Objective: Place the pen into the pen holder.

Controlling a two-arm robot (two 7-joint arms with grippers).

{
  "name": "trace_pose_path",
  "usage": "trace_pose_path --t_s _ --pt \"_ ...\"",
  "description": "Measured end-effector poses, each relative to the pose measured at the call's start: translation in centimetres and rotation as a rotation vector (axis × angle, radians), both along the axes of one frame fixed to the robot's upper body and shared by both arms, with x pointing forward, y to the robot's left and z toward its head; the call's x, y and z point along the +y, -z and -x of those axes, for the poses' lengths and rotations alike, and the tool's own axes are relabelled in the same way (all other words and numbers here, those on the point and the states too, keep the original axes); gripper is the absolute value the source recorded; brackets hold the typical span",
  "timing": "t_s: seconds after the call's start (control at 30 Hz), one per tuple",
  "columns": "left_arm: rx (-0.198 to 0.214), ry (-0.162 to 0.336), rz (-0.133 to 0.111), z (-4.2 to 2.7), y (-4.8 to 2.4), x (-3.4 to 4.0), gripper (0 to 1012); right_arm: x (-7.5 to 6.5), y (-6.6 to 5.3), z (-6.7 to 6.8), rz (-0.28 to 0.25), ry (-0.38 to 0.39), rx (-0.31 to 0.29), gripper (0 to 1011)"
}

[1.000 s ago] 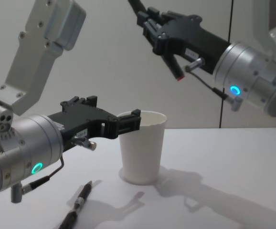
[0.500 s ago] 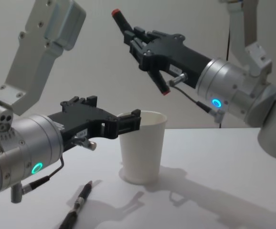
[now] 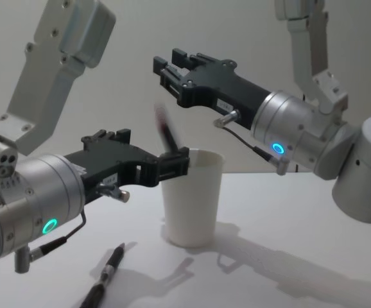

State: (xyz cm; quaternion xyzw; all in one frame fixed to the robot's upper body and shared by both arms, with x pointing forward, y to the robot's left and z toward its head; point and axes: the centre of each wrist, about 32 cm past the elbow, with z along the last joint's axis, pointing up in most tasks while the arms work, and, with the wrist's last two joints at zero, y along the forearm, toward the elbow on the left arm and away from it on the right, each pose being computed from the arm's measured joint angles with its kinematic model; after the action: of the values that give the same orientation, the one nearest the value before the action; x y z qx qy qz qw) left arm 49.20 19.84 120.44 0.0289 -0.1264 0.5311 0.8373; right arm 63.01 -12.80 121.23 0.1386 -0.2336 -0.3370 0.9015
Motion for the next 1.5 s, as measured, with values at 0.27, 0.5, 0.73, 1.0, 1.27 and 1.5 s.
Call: trace_pose_path --t_s 0.27,0.5,0.73,1.0,1.27,1.5 --pt "0.000 0.000 0.000 0.00 0.00 0.00 1003 0.3 0.3 -0.3 0.000 -0.003 0.006 577" --pt "0.000 0.000 0.000 0.00 0.00 0.00 1003 0.4 0.4 -0.4 -0.002 -0.004 0.007 777" --pt "0.000 0.000 0.000 0.00 0.00 0.00 1003 0.4 0.4 -0.4 -0.009 0.002 0.004 997" --pt "0.000 0.000 0.000 0.00 0.00 0.00 1003 0.2 0.3 0.3 -0.022 0.023 -0.007 1002" --pt "0.000 0.000 0.000 0.00 0.00 0.00 1003 -0.1 0.0 1.6 -0.032 0.079 -0.015 1002" --pt "0.000 0.000 0.000 0.00 0.00 0.00 1003 -0.5 -0.2 3.4 -0.041 0.159 -0.015 1001"
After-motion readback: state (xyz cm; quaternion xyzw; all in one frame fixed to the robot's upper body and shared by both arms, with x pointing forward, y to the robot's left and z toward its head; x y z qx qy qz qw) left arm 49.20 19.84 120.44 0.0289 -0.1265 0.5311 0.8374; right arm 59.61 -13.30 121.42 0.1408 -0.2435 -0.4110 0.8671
